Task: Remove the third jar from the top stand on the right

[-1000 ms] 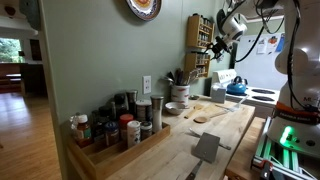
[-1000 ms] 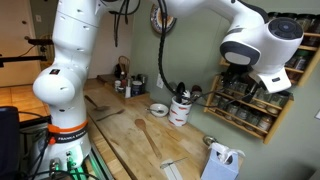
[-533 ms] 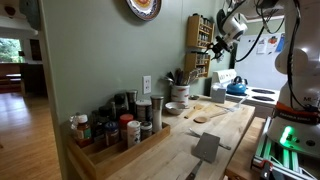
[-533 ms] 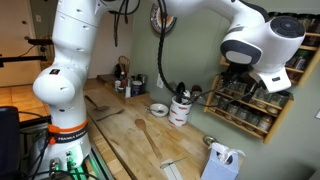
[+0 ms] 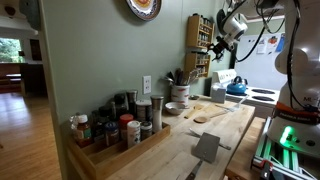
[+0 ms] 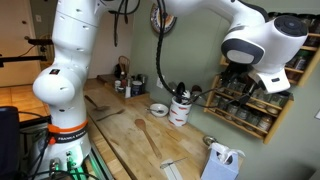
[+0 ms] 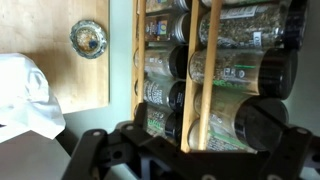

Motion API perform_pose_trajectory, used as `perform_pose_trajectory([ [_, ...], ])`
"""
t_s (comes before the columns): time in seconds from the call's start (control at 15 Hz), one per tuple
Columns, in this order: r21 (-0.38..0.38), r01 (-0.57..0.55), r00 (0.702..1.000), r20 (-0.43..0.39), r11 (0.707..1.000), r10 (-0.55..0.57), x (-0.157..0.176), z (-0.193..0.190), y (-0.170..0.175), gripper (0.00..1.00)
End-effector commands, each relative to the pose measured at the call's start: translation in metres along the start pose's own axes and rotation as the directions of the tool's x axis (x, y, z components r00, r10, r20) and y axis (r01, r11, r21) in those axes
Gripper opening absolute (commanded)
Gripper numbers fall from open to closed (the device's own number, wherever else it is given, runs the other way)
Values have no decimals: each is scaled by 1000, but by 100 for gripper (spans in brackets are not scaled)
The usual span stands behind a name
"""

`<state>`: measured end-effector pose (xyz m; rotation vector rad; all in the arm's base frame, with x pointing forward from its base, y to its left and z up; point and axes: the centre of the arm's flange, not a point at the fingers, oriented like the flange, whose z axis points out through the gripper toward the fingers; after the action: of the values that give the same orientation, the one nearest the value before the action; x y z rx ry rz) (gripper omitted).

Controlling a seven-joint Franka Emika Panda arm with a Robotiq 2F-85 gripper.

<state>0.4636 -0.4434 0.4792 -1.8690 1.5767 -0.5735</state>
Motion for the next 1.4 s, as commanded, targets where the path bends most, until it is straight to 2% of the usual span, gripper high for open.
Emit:
perform_pose_trajectory([
  [0.0, -36, -17, 1000, 1, 999, 17, 4, 4, 18, 100],
  [0.13, 33, 13, 999, -36, 999, -12, 10, -13, 13, 100],
  [0.33, 151, 111, 993, -69, 982, -101, 21, -40, 10, 100],
  [0.47, 151, 251, 968, -66, 956, -243, 21, -54, 3, 100],
  [0.73, 10, 444, 896, -33, 896, -444, 2, -65, -22, 100],
  [1.0, -129, 589, 805, 6, 797, -594, -16, -73, -45, 100],
  [1.2, -203, 688, 721, 76, 697, -689, -35, -63, -54, 100],
  [1.33, -208, 757, 648, 123, 619, -751, -44, -55, -55, 100],
])
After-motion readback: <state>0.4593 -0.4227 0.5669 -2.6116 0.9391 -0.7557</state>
